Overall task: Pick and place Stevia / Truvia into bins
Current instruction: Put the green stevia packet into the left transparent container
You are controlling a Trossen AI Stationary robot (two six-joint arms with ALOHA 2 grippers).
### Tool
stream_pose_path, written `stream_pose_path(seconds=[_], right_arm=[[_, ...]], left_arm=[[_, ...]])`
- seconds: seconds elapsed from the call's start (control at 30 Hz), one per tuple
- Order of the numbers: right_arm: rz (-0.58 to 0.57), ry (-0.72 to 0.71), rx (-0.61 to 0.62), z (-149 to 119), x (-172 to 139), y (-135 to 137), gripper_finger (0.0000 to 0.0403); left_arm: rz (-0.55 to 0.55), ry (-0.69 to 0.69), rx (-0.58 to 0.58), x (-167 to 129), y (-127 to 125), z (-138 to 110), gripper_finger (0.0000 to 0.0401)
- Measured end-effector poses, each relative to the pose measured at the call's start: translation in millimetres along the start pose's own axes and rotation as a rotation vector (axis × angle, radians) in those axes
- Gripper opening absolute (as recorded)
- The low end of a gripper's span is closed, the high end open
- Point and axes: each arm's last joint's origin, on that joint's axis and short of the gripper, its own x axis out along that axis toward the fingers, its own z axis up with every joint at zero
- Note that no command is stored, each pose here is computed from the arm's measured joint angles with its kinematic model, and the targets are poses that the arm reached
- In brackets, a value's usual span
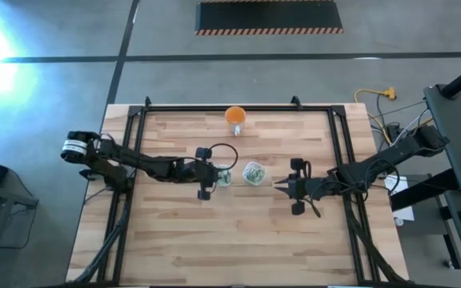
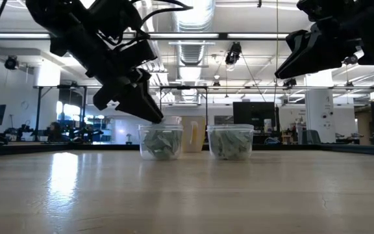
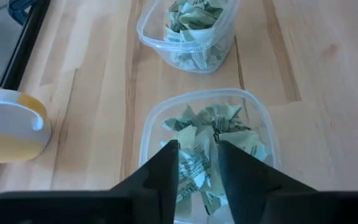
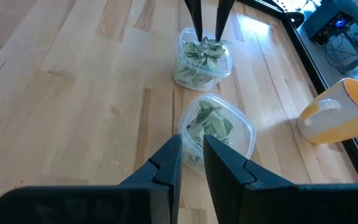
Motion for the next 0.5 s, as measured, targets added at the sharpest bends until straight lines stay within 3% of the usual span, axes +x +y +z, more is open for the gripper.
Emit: stream_pose_path(seconds=[0.2,0.5], right_arm=[[0.000,0.002,-0.004,0,0,0,0.0057],[0.000,0.002,-0.003,-1,0,0,0.0057]], left_arm=[[0.002,-0.010,-0.002,-2,1,1,0.0118],[0.009,-0.076,-0.021,-17,5,11,0.0119]])
